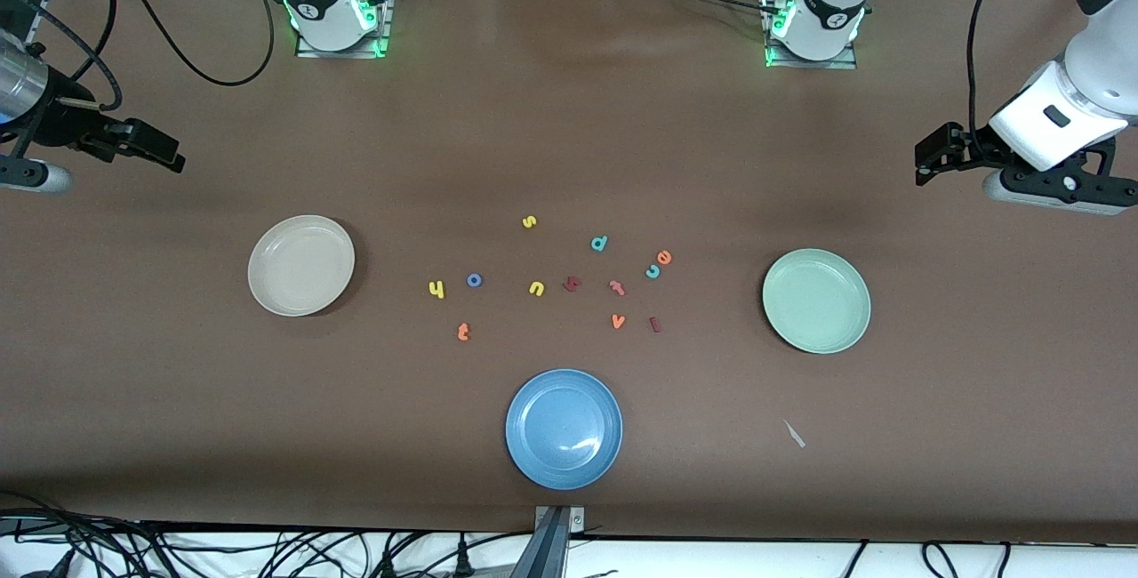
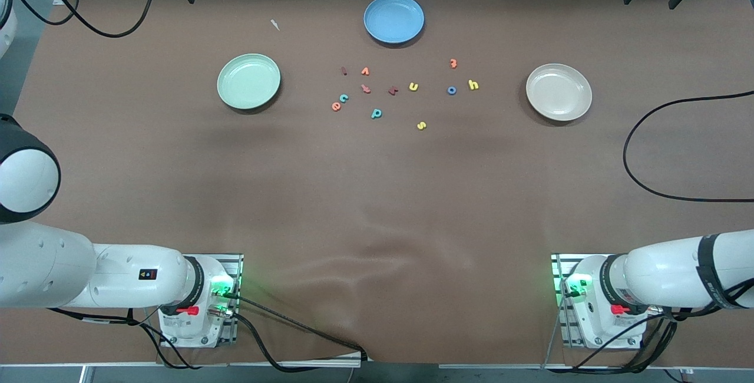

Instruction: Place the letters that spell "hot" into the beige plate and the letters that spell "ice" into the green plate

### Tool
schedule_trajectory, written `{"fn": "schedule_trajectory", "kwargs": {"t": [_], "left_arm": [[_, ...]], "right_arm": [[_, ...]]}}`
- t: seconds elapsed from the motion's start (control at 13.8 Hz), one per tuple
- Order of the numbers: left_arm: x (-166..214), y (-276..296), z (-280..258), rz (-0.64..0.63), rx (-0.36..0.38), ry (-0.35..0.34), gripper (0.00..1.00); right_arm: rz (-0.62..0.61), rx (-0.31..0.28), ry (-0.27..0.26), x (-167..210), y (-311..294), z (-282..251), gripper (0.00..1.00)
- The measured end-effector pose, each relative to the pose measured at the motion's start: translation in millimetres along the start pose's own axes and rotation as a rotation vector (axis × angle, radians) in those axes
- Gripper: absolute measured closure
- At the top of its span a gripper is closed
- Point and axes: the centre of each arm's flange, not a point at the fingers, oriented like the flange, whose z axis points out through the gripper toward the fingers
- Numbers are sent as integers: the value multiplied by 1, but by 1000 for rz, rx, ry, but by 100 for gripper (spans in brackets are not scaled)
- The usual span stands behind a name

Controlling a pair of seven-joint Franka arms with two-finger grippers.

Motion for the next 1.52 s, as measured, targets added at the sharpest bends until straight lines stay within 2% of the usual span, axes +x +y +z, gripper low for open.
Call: {"fn": "schedule_trajectory", "kwargs": {"t": [1.52], "left_arm": [[0, -4, 1, -6, 0, -2, 0]], "right_arm": [[0, 0, 0, 0, 0, 0, 0]]}}
